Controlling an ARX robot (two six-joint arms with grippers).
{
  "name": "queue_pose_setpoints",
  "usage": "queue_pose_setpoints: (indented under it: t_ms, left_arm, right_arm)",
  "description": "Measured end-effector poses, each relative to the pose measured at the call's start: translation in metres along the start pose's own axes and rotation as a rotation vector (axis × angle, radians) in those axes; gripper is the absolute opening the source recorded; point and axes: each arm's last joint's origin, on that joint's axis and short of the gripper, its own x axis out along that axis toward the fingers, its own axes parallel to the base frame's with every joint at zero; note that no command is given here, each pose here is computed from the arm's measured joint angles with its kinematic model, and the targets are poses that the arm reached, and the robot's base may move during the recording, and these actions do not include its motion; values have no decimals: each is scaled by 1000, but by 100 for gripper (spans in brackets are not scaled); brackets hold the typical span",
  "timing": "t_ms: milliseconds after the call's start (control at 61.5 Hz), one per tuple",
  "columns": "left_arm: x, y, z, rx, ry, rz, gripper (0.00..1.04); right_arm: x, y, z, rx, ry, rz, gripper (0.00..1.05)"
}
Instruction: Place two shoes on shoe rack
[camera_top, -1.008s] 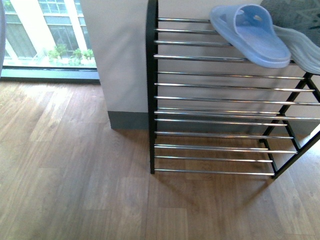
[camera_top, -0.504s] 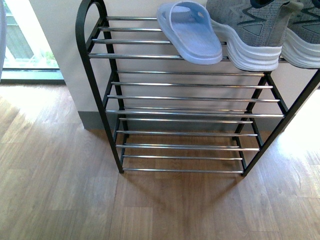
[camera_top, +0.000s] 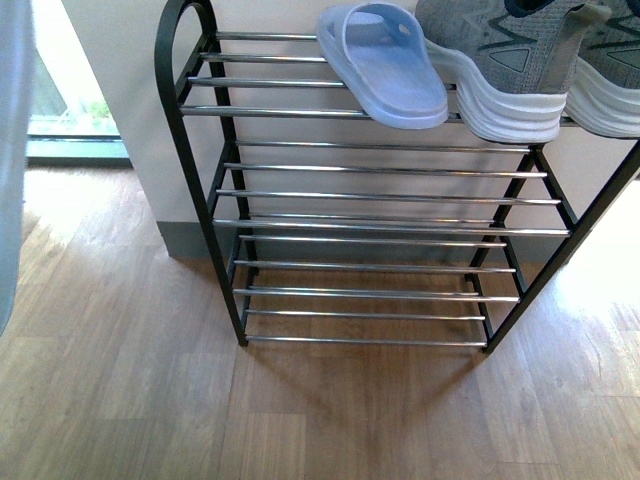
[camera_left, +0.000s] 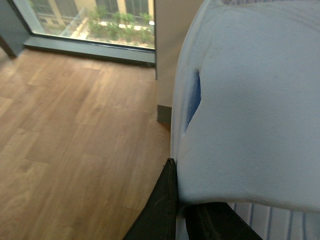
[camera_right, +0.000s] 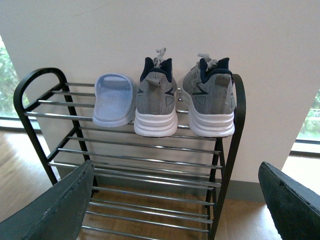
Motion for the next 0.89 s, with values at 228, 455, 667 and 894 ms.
queue_pose_setpoints:
  t_ms: [228,455,667,894]
  left_arm:
    - [66,-47,60,-77,81,-116,2]
    - [122,-92,96,-59,131,-141,2]
    - [164,-122,115,-60,181,-135,2]
    - [196,-139,121,-41,237,-98,2]
  right_arm:
    - [0,0,0,0,0,0,95]
    - [0,0,0,0,0,0,95]
    - [0,0,0,0,0,0,95]
    - [0,0,0,0,0,0,95]
